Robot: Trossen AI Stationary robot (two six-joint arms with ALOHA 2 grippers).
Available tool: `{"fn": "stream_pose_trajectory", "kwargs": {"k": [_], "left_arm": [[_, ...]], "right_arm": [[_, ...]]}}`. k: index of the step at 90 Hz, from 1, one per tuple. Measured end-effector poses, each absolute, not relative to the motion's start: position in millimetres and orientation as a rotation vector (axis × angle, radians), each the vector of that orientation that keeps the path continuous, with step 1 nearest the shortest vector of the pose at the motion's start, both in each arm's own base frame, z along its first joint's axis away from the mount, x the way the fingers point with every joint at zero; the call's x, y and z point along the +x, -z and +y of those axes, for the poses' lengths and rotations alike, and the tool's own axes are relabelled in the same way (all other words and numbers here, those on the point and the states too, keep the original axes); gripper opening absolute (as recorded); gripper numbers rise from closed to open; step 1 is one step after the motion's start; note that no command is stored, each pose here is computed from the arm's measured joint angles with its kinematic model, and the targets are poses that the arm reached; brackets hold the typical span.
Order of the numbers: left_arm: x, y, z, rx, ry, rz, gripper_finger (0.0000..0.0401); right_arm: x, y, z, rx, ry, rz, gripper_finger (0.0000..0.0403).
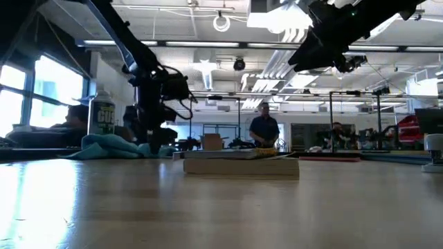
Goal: Apply microfiber cloth
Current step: Move the blue microfiber towel from the top left to the center
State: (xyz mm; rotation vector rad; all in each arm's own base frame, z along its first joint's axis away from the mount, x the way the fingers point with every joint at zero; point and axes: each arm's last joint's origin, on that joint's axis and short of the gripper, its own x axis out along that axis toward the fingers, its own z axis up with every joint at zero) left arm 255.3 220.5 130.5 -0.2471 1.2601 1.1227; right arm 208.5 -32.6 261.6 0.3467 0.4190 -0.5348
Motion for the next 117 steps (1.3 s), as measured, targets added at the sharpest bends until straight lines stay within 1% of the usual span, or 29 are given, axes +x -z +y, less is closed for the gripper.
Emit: {"fn": "stream_pose_trajectory", "kwargs": {"k": [13,18,23,30,37,50,54,61,69,82,102,117], "left_arm": [[256.3,-124.9,218.8,-0.23,-1.097,1.302,0.0236],[257.4,-124.5,216.9,-0.221,-1.09,1.31,0.0227],[258.4,-124.0,215.1,-0.216,-1.084,1.316,0.021],[259.8,-123.4,212.8,-0.214,-1.073,1.32,0.0175],[261.8,-122.5,210.1,-0.216,-1.054,1.323,0.0128],[270.3,-125.5,199.1,-0.186,-0.972,1.341,0.0026],[274.6,-129.2,192.6,-0.18,-0.941,1.333,0.0012],[283.6,-140.8,179.2,-0.172,-0.874,1.29,0.0015],[293.8,-163.8,160.3,-0.157,-0.777,1.194,0.0021],[307.0,-204.9,119.5,-0.113,-0.609,1.011,0.0005],[327.1,-266.7,49.9,0.021,-0.299,0.604,0.0002],[341.4,-293.4,5.6,0.078,-0.057,0.283,0.0001]], "right_arm": [[208.5,-261.6,-32.6,0.347,0.535,0.418,0.0114],[208.5,-261.6,-32.6,0.348,0.535,0.419,0.0114],[208.6,-261.9,-32.6,0.348,0.534,0.416,0.0114],[208.9,-262.4,-32.6,0.349,0.533,0.409,0.0114],[209.0,-262.6,-32.6,0.357,0.534,0.405,0.0114],[209.2,-262.9,-32.6,0.365,0.536,0.4,0.0114],[209.2,-262.9,-32.6,0.365,0.536,0.399,0.0114],[209.2,-262.9,-32.6,0.365,0.536,0.4,0.0114],[209.2,-262.9,-32.7,0.365,0.536,0.399,0.0114],[209.5,-263.5,-32.6,0.341,0.525,0.4,0.0114],[209.4,-263.1,-32.4,0.336,0.517,0.407,0.0114],[208.8,-261.8,-32.0,0.337,0.508,0.424,0.0114]]}}
